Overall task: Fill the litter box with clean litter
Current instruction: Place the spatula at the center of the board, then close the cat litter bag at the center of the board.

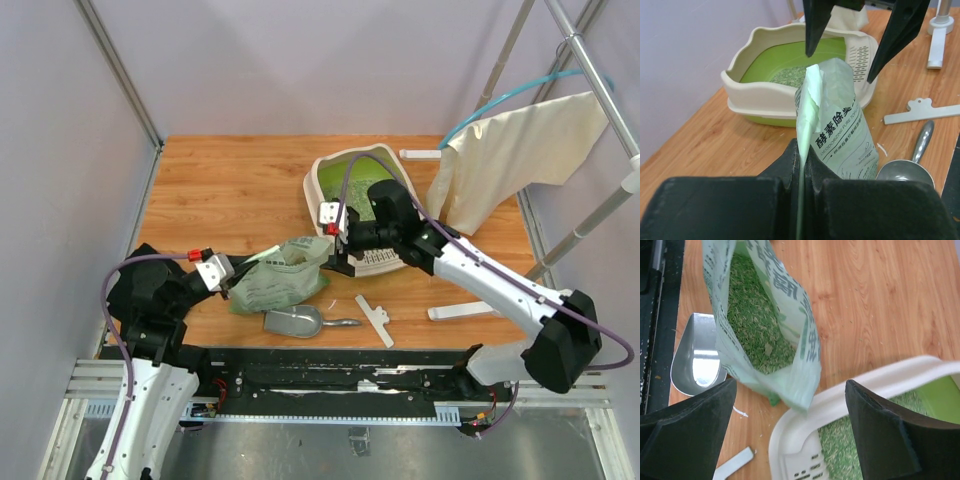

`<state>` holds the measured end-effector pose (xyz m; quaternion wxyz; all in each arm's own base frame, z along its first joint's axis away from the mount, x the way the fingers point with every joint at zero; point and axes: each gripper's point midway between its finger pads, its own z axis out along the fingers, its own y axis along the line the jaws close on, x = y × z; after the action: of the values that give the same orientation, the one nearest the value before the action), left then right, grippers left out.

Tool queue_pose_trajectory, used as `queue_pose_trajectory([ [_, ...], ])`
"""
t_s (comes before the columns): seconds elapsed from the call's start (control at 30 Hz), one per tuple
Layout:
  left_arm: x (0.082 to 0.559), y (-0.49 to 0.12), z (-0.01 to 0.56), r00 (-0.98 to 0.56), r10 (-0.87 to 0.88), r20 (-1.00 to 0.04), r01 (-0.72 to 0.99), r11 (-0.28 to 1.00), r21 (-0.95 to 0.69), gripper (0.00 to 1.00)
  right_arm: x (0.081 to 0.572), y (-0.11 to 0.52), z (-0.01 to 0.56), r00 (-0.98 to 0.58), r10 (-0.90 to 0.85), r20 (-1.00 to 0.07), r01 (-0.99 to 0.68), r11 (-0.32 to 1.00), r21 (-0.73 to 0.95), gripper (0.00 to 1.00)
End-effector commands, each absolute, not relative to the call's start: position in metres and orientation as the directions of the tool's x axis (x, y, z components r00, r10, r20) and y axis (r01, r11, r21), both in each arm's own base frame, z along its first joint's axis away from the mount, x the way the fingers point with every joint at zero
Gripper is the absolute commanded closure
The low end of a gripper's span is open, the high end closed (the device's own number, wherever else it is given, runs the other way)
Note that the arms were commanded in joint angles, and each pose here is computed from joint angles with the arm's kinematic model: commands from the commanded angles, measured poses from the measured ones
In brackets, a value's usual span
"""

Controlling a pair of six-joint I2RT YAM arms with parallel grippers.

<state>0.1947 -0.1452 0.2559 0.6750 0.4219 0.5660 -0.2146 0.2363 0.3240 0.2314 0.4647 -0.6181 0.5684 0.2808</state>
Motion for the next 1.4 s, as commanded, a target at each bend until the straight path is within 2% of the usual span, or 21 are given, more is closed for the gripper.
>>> queue_pose_trajectory([
  [0.0,0.177,-0.157,0.337,0.591,0.108,-0.8,0.668,0.49,0.56,1.0,0.231,0.338,0.222,0.297,-0.404,-0.865,-0.955,-0.107,-0.278,0.1],
  [0.1,0.18,-0.156,0.337,0.591,0.111,-0.799,0.664,0.496,0.56,0.99,0.224,0.342,0.22,0.259,-0.377,-0.889,-0.962,-0.188,-0.2,0.1],
  [0.2,0.184,-0.154,0.336,0.59,0.127,-0.797,0.649,0.512,0.562,1.0,0.22,0.346,0.218,0.205,-0.358,-0.911,-0.967,-0.217,-0.132,0.13],
  [0.3,0.189,-0.151,0.332,0.581,0.147,-0.801,0.641,0.524,0.561,0.99,0.22,0.347,0.214,0.14,-0.362,-0.922,-0.975,-0.214,-0.064,0.23],
  [0.43,0.196,-0.146,0.327,0.559,0.177,-0.81,0.627,0.55,0.552,0.99,0.225,0.338,0.219,0.016,-0.358,-0.934,-0.985,-0.168,0.048,0.62],
  [0.47,0.197,-0.145,0.325,0.55,0.183,-0.815,0.628,0.552,0.548,0.99,0.225,0.336,0.22,-0.013,-0.35,-0.937,-0.983,-0.165,0.076,0.75],
  [0.53,0.198,-0.145,0.321,0.53,0.182,-0.828,0.637,0.559,0.531,0.91,0.226,0.33,0.221,-0.067,-0.343,-0.937,-0.98,-0.156,0.128,0.92],
  [0.57,0.199,-0.144,0.32,0.522,0.178,-0.834,0.64,0.564,0.521,0.88,0.225,0.329,0.22,-0.083,-0.344,-0.935,-0.978,-0.152,0.142,0.97],
  [0.63,0.199,-0.144,0.318,0.506,0.169,-0.846,0.648,0.573,0.502,0.78,0.224,0.328,0.218,-0.101,-0.349,-0.932,-0.976,-0.146,0.161,0.99],
  [0.8,0.208,-0.131,0.318,0.404,0.121,-0.907,0.626,0.686,0.371,0.37,0.227,0.327,0.217,-0.136,-0.364,-0.922,-0.976,-0.11,0.187,0.99],
  [0.83,0.212,-0.125,0.319,0.37,0.096,-0.924,0.607,0.728,0.319,0.3,0.227,0.327,0.217,-0.139,-0.364,-0.921,-0.976,-0.108,0.19,0.99],
  [0.9,0.218,-0.116,0.318,0.299,0.036,-0.954,0.577,0.789,0.211,0.24,0.226,0.327,0.217,-0.138,-0.361,-0.922,-0.976,-0.11,0.189,0.99],
  [1.1,0.225,-0.107,0.309,0.07,-0.181,-0.981,0.527,0.842,-0.118,0.2,0.226,0.326,0.215,-0.137,-0.363,-0.922,-0.978,-0.097,0.183,0.99],
  [1.37,0.206,-0.11,0.291,-0.08,-0.276,-0.958,0.516,0.81,-0.277,0.19,0.223,0.323,0.214,-0.128,-0.355,-0.926,-0.981,-0.095,0.172,0.99],
])
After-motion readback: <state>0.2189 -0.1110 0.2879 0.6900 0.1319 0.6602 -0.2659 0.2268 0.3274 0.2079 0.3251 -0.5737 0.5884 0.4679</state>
